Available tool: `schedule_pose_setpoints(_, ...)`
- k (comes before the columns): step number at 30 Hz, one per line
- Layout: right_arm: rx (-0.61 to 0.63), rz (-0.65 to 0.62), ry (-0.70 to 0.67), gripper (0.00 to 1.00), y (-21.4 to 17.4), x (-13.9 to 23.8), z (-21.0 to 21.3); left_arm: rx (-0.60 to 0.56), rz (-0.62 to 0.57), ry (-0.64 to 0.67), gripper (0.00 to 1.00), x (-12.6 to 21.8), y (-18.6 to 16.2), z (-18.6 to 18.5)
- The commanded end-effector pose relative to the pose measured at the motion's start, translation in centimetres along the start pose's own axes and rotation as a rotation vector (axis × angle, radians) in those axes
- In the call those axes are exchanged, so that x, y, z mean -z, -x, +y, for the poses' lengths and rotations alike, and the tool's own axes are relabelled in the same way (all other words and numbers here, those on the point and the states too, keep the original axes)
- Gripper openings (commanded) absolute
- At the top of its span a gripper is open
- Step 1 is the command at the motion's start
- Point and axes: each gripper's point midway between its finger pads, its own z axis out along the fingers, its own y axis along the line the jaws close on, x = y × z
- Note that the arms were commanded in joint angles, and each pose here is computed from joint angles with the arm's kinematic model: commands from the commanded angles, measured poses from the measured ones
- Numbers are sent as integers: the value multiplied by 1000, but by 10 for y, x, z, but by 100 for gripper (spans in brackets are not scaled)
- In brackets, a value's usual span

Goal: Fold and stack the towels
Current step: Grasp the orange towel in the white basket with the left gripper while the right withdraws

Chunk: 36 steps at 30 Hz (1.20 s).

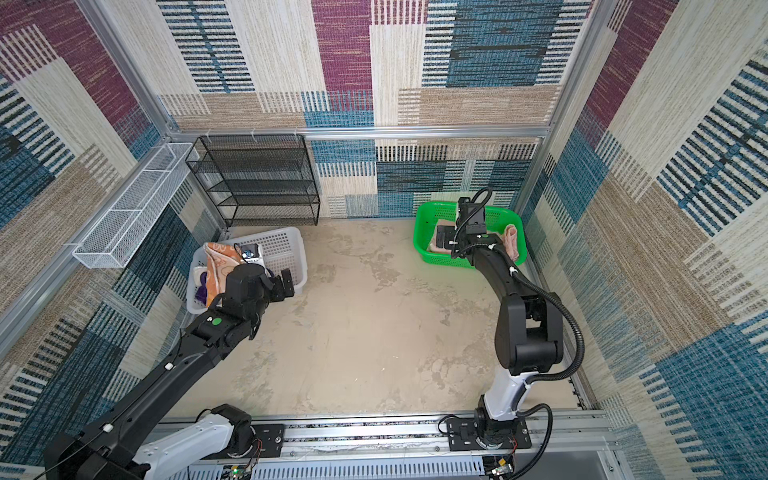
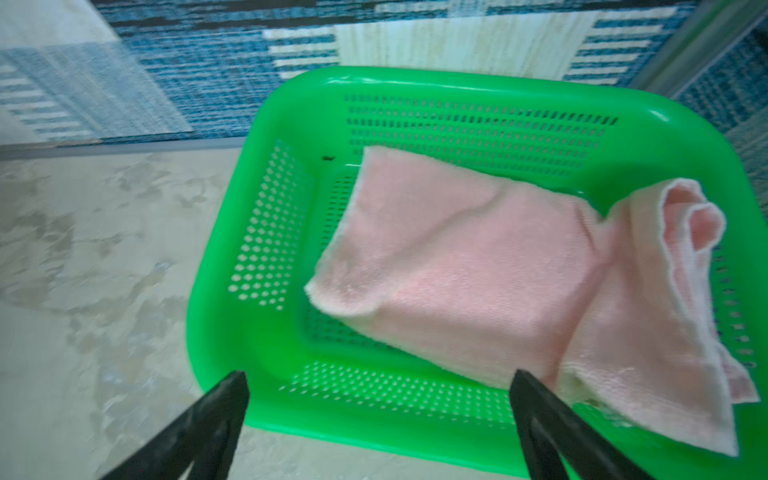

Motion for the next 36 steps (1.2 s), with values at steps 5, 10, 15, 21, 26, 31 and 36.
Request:
schedule_pose_setpoints(5,-16,-134,218,99,-3,38,64,21,205,265,94,-43,-13,61)
schedule_pose_setpoints(10,-14,-114,254,99,-27,49,79,97,297,311,89,-73,-31,90)
schedule_pose_setpoints(15,-24,-83,286,99,-47,50,87,129,344,327,83,-97,-47,106)
schedule_pose_setpoints(21,-23,-35,324,99,-70,45,101,161,421,374,83,-120,-61,127)
schedule_pose_setpoints(26,-19,-9,340,99,-80,42,108,196,459,370,77,-134,-70,138)
schedule_pose_setpoints(31,-22,-1,343,99,-85,41,109,203,503,369,55,-144,-83,142)
schedule_pose_setpoints(36,-17,9,348,99,-89,38,111,211,521,326,22,-149,-88,134)
